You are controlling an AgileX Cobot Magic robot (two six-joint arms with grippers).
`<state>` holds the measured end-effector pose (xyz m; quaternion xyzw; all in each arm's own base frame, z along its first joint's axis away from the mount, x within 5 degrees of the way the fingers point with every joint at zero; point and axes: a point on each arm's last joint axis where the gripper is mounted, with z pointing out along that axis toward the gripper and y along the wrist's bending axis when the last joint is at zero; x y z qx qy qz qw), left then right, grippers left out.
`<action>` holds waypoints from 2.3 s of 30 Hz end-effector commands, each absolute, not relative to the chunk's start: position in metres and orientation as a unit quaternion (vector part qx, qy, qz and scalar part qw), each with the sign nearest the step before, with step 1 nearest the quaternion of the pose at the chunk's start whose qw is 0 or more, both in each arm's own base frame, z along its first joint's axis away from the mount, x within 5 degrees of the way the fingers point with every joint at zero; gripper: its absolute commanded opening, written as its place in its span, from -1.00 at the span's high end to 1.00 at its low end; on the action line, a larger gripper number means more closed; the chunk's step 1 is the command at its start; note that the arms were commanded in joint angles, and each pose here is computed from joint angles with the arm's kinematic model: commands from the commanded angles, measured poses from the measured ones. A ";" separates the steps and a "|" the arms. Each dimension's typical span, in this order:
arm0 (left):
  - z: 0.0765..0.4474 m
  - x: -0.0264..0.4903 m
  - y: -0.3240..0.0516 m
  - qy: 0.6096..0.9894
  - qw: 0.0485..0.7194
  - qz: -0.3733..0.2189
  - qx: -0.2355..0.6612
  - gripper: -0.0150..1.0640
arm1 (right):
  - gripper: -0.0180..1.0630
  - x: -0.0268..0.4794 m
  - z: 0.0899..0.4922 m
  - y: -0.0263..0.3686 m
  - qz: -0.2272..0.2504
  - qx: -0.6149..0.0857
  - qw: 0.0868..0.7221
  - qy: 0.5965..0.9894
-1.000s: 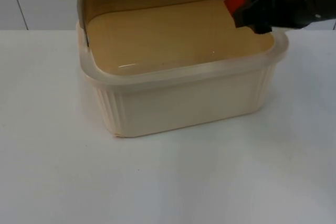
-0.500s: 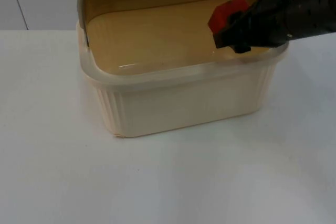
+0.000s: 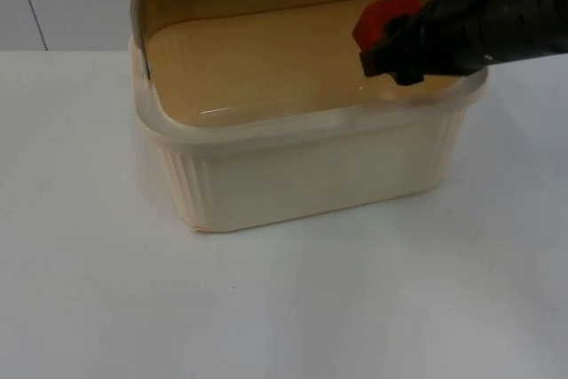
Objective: Open the box lid with the left hand, place the block into the box with the right hand, then close the box lid with the left hand.
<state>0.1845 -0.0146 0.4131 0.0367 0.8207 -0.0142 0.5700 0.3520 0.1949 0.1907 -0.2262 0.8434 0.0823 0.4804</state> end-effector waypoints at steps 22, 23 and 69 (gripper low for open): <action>0.412 0.184 -0.015 0.821 0.570 -0.015 0.038 -0.94 | -0.97 0.320 0.227 0.195 0.139 -0.274 0.396 0.865; 0.412 0.184 -0.015 0.821 0.569 -0.015 0.038 -0.94 | -0.97 0.312 0.235 0.194 0.150 -0.286 0.375 0.869; 0.411 0.181 -0.035 0.822 0.561 -0.042 0.085 -0.94 | -0.97 0.217 0.348 -0.054 -0.163 0.018 0.499 0.851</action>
